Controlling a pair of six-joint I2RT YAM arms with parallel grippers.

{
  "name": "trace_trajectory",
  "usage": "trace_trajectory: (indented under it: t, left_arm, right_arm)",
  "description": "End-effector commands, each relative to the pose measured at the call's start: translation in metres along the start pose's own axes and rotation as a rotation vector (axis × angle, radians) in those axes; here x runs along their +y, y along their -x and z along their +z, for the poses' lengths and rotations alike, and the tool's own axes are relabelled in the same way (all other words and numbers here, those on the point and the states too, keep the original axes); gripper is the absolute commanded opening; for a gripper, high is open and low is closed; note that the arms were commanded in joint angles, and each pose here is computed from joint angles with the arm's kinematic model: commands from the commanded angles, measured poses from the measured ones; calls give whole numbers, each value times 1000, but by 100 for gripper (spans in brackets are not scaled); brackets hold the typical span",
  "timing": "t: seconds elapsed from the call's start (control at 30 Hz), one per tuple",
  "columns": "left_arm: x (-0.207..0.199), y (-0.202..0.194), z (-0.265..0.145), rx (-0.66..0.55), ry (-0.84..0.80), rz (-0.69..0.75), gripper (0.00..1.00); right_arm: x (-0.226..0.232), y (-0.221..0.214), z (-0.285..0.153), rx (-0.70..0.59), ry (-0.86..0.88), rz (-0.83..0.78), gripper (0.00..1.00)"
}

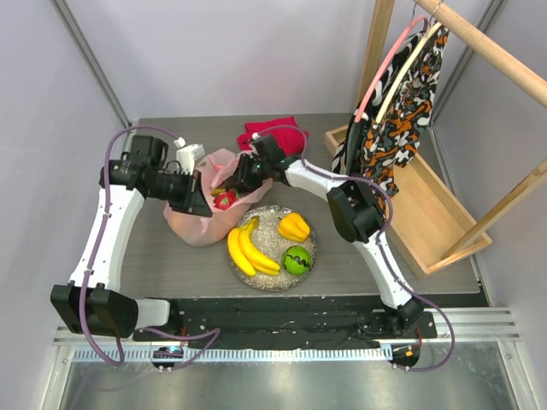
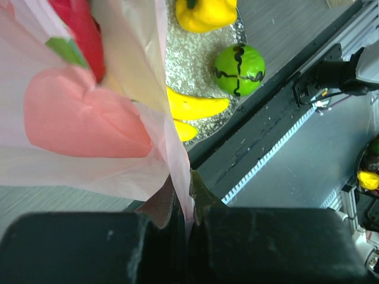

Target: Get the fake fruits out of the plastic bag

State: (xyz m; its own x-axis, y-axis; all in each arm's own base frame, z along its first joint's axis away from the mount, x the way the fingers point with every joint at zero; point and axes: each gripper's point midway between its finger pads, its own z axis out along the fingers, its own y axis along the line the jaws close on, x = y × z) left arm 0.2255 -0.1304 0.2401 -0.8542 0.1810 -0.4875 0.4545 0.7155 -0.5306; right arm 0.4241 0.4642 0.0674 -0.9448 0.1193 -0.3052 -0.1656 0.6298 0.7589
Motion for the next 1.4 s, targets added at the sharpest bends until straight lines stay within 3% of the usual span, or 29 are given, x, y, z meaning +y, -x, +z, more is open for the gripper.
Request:
trace_trajectory:
  t: [0.0, 0.17, 0.5, 0.67, 0.87, 0.93, 0.97, 1.07, 1.17, 1.3, 1.37]
  left_arm:
    - [8, 34, -13, -105, 67, 68, 0]
    - [13, 49, -19, -143, 113, 115, 0]
    - [22, 73, -18, -183, 136, 156, 0]
    - [18, 80, -17, -206, 111, 161, 0]
    - [26, 76, -19, -199, 159, 179, 0]
    - [27, 77, -18, -205, 162, 172, 0]
    - [27, 76, -18, -208, 161, 173, 0]
    - [24, 78, -19, -226, 153, 178, 0]
    - [32, 81, -22, -239, 208, 162, 0]
    - [57, 92, -28, -254, 333, 113, 0]
    - [69, 101, -27, -256, 367, 76, 0]
  right_arm:
    - [54, 7, -67, 35, 156, -101, 14]
    - [64, -7, -97, 109, 205, -187, 9]
    - [164, -31, -166, 138, 548, -603, 4]
    - [227, -11, -212, -133, 670, -765, 2]
    - [261, 32, -259, -401, 596, -904, 1]
    - [252, 38, -265, -446, 509, -966, 1]
    - [250, 55, -277, -543, 407, -963, 1]
    - [216, 78, -280, -662, 192, -980, 2]
    - [202, 88, -300, -774, 132, -936, 1]
    - [228, 53, -341, -858, 270, -998, 1]
    - [226, 25, -333, -800, 297, -1052, 2]
